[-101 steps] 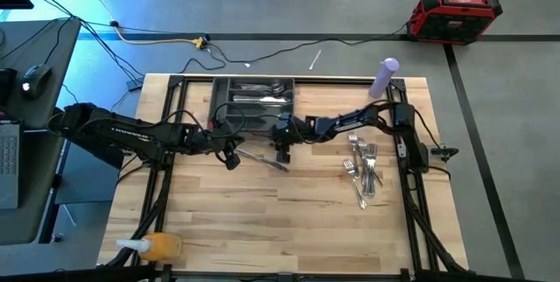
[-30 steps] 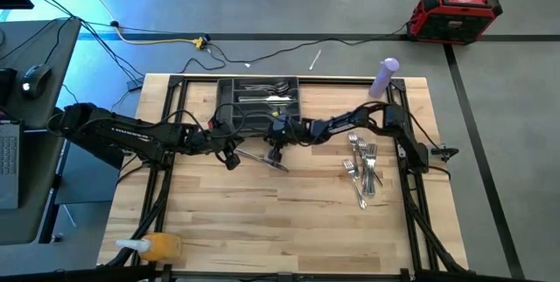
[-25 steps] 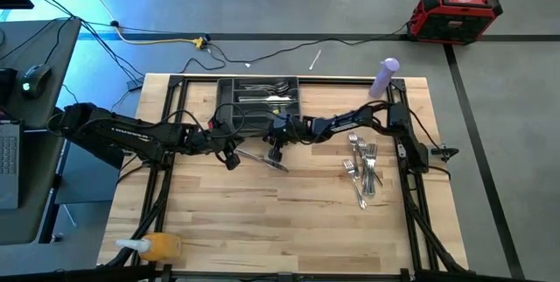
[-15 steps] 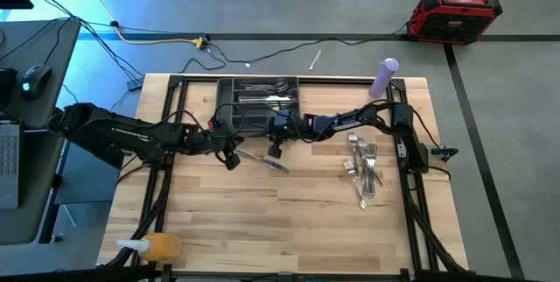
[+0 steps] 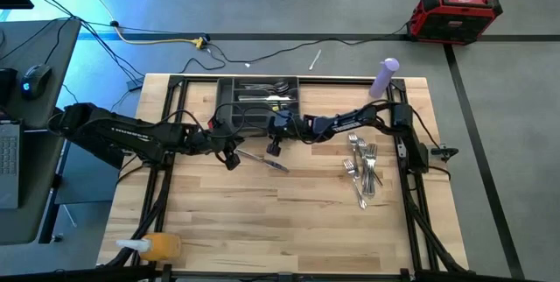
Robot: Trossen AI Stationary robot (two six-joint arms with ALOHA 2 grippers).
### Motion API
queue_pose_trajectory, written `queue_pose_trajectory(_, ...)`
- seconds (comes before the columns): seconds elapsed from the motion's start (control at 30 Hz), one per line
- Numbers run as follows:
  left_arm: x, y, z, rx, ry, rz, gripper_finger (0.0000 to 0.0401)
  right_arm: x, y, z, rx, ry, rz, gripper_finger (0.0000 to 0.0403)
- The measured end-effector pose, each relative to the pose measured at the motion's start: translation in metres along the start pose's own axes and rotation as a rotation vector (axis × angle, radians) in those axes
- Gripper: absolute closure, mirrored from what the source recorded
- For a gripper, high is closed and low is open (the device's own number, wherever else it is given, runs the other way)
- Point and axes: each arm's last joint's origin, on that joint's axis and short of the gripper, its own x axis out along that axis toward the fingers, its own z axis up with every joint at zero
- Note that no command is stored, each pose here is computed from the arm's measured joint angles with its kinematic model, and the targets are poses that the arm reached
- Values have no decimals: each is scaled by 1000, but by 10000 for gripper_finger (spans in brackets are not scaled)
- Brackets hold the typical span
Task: Sort silverware
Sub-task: Put the silver knife into the organizing bin
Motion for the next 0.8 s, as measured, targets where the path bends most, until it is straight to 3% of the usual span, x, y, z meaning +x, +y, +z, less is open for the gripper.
queue_pose_trajectory(0.33, -3, 1, 1, -5, -7, -8, 390, -6, 34, 10, -90, -100, 170, 402)
queue_pose_trajectory(0.6, -12, 5, 4, -18, -41, 5, 390, 11, 39, -7, -130, -89, 102, 403)
queue_pose_trajectory(0.8, -18, 11, 3, -13, -45, 59, 390, 27, 45, 2, -237, -56, 68, 403)
